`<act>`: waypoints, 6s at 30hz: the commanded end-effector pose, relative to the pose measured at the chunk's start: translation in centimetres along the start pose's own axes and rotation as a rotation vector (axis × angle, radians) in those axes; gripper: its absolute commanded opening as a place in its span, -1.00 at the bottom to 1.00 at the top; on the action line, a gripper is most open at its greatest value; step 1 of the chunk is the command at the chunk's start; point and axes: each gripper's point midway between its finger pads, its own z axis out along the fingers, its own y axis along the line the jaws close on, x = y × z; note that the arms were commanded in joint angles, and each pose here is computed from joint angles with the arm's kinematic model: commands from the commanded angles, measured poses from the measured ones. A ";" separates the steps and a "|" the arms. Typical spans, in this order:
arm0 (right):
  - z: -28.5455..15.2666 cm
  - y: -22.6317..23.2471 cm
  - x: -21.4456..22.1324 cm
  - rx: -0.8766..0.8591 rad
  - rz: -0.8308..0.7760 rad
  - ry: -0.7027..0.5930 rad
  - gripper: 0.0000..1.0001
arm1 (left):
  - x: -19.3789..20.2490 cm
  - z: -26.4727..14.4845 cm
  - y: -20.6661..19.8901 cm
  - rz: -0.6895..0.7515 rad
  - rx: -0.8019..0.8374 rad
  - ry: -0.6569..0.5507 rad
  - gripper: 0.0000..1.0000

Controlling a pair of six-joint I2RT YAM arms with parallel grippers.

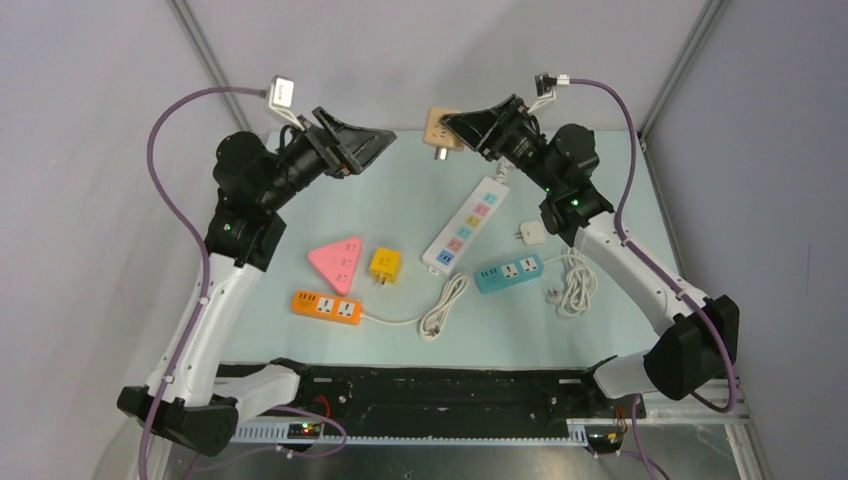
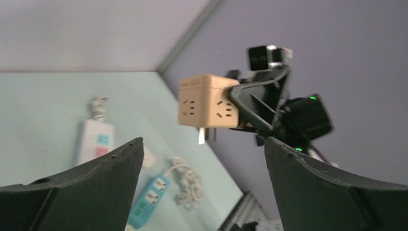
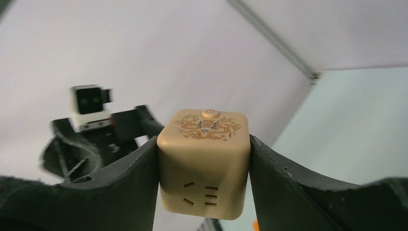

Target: Insert the plug

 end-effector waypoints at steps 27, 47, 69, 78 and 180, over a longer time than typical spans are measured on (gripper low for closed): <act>-1.2 11.2 0.1 -0.514 0.223 0.099 -0.49 | 2.6 1.6 -8.0 -0.154 0.411 0.222 0.72; -2.5 11.0 3.1 -0.462 0.057 0.200 0.96 | 4.2 -0.2 -8.1 -0.025 0.488 0.263 -1.00; -8.6 10.7 10.5 -0.516 -0.391 0.637 0.98 | 9.0 -4.9 -7.2 0.328 0.648 0.409 -1.00; -8.0 10.0 11.4 -0.502 -0.331 0.732 0.60 | 9.2 -4.6 -6.5 0.330 0.619 0.401 -1.00; -5.7 -20.4 20.2 0.044 -0.881 0.610 -1.00 | 6.1 -5.0 12.5 0.162 -0.339 0.101 0.99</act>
